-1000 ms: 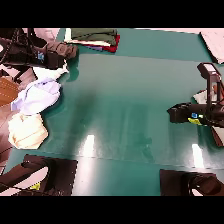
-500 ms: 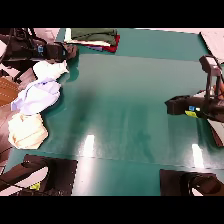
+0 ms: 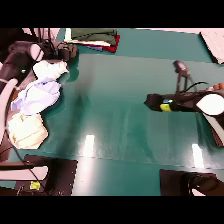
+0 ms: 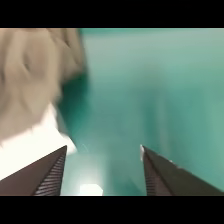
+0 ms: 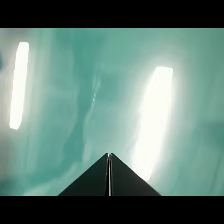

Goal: Fold the shirts.

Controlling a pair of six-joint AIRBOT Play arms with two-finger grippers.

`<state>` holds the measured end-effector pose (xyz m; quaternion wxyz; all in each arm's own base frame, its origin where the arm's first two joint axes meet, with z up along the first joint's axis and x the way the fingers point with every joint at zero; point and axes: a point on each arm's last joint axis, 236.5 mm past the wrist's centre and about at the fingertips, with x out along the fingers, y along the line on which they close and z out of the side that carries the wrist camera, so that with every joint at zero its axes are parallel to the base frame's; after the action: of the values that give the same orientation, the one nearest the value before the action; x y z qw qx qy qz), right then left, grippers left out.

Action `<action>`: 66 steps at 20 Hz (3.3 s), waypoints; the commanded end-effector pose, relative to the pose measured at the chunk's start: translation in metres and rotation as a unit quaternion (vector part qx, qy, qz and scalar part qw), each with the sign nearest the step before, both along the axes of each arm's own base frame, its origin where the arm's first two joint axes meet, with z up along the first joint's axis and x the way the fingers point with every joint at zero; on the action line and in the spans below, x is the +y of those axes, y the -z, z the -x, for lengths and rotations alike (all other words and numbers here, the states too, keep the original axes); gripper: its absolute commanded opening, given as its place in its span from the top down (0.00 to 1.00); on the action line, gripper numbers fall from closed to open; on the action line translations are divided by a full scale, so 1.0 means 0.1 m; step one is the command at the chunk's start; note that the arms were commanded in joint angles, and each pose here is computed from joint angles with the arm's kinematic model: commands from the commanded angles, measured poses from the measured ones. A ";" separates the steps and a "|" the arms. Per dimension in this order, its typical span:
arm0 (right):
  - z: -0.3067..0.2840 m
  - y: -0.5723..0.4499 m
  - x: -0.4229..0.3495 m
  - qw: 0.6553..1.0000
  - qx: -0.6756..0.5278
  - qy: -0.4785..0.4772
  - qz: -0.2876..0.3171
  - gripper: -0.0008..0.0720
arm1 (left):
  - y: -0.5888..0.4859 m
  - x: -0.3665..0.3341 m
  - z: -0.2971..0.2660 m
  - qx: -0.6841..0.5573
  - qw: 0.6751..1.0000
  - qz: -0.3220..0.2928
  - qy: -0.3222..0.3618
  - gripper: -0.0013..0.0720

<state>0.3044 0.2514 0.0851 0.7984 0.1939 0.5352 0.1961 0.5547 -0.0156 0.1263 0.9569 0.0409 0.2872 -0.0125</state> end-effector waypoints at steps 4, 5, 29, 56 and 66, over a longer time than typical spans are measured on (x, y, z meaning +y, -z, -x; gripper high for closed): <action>0.54 0.28 0.52 0.995 0.067 -0.079 0.003 0.95 | 0.70 0.35 -0.74 -0.003 0.994 -0.112 0.009 0.26; 0.59 0.25 0.55 0.994 0.065 -0.086 0.003 0.95 | 0.76 0.36 -0.79 -0.002 0.993 -0.120 0.011 0.26; 0.29 -1.69 -1.62 0.945 -0.278 0.167 0.043 0.95 | -2.29 -1.21 0.90 -0.087 0.982 0.125 0.109 0.95; 0.09 0.45 -0.64 0.991 0.081 -0.077 0.067 0.02 | -0.27 -0.72 2.68 0.256 0.959 0.076 0.092 0.16; 0.41 0.38 -0.22 0.984 0.067 -0.149 0.069 0.02 | 1.62 -0.74 2.09 0.402 0.836 0.370 0.045 0.23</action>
<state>0.2702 0.2236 0.0418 0.7336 0.0752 0.6270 0.2512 0.3336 -0.0824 0.0117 0.7346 -0.2607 0.6037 -0.1671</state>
